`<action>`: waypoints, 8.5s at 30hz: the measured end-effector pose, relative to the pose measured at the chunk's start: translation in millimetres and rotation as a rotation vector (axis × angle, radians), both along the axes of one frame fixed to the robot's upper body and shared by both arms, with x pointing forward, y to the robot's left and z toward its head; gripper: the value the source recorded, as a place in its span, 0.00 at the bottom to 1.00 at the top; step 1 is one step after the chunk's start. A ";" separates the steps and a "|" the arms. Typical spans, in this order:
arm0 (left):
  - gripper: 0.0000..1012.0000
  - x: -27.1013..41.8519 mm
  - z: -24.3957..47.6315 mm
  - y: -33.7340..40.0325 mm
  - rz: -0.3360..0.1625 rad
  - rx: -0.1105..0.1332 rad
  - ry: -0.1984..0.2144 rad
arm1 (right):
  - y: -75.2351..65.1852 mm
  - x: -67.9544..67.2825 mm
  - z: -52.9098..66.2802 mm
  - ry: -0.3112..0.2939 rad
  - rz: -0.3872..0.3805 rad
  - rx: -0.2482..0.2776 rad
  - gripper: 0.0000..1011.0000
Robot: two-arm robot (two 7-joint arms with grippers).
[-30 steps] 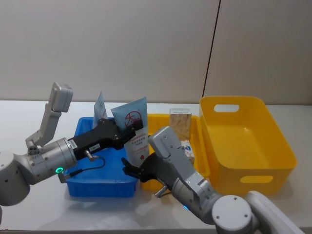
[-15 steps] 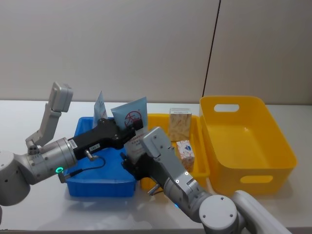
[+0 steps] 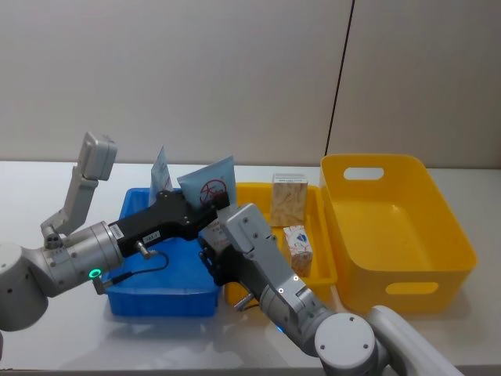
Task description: Bimanual collaborative sorting of washing and personal care products
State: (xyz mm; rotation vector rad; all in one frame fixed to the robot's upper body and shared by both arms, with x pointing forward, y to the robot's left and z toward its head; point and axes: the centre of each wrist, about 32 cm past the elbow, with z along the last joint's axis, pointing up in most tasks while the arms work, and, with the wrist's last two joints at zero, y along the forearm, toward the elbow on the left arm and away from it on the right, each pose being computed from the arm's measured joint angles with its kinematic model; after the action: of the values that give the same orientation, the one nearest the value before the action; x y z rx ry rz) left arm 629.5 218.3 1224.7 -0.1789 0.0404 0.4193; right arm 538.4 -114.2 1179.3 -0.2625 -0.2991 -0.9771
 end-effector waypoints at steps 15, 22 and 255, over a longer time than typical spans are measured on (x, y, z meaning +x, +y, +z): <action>0.57 0.0 0.1 -0.7 -0.001 -0.002 0.000 | -4.0 -2.5 2.0 0.003 -0.040 0.017 0.34; 0.76 0.0 0.1 -0.5 -0.001 -0.001 0.000 | -5.2 -2.8 3.4 -0.005 -0.078 0.034 0.32; 0.99 0.0 0.0 -0.5 -0.001 -0.001 0.000 | -91.1 29.0 99.3 0.095 -0.941 0.442 0.99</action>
State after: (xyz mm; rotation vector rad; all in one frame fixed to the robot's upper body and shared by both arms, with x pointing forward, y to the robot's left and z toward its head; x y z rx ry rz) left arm 629.4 217.8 1224.7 -0.1797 0.0404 0.4186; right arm 567.4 -205.2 1278.6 -0.0267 0.1650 -1.9153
